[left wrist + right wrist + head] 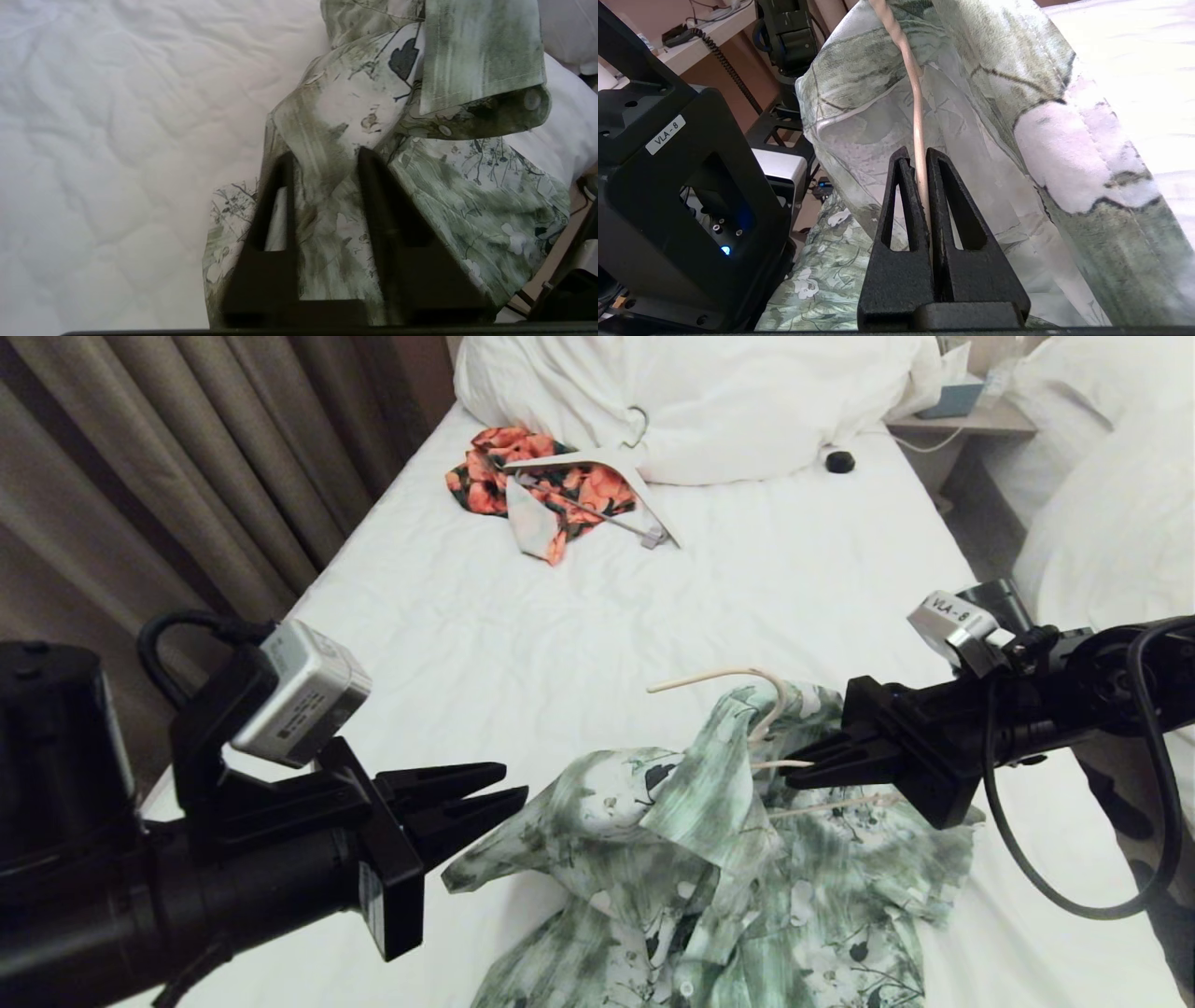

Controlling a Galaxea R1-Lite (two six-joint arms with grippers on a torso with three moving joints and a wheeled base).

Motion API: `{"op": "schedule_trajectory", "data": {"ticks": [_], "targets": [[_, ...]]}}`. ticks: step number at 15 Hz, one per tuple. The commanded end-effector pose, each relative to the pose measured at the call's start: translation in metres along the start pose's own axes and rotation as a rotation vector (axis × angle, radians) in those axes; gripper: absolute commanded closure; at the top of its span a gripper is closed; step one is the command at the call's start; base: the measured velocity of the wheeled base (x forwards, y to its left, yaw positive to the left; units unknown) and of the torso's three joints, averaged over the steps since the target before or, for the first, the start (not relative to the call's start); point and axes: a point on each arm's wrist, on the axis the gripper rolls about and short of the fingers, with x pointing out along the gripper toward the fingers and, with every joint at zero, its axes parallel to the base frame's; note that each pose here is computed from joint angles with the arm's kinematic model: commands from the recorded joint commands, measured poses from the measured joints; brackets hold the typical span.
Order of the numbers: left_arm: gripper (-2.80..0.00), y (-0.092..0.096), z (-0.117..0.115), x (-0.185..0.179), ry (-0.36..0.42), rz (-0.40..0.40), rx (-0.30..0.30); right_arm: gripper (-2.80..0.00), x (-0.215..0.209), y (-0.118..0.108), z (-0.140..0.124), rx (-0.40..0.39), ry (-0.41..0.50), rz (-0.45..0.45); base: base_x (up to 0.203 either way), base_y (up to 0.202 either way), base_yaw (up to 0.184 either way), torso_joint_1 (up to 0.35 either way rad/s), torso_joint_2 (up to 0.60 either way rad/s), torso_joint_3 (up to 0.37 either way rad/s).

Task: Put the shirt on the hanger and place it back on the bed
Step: Hook the other side of the shirt onto the hanger

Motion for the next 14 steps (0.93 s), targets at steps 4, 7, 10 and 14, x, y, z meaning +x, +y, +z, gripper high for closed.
{"op": "schedule_trajectory", "data": {"ticks": [4, 7, 10, 14], "targets": [[-2.8, 0.0, -0.005, 0.03, 0.039, -0.049, 0.021, 0.0, 0.001, 0.001, -0.001, 0.0, -0.006, 0.009, 0.0, 0.0, 0.0, 0.0, 0.0, 0.0], [-2.8, 0.001, -0.009, 0.058, 0.019, -0.081, 0.033, 0.0, 0.004, 0.001, 0.001, -0.009, -0.008, 0.018, 0.0, 0.0, 0.0, 0.0, 0.0, 0.0], [-2.8, -0.001, -0.015, 0.079, 0.048, -0.13, 0.03, 0.0, 0.007, 0.0, 0.0, -0.006, -0.007, 0.024, 0.0, 0.0, 0.0, 0.0, 0.0, 0.0], [-2.8, -0.005, -0.022, 0.096, 0.028, -0.231, 0.03, 0.0, 0.007, -0.004, 0.0, -0.011, -0.007, 0.022, 0.0, 0.0, 0.0, 0.0, 0.0, 0.0]]}}
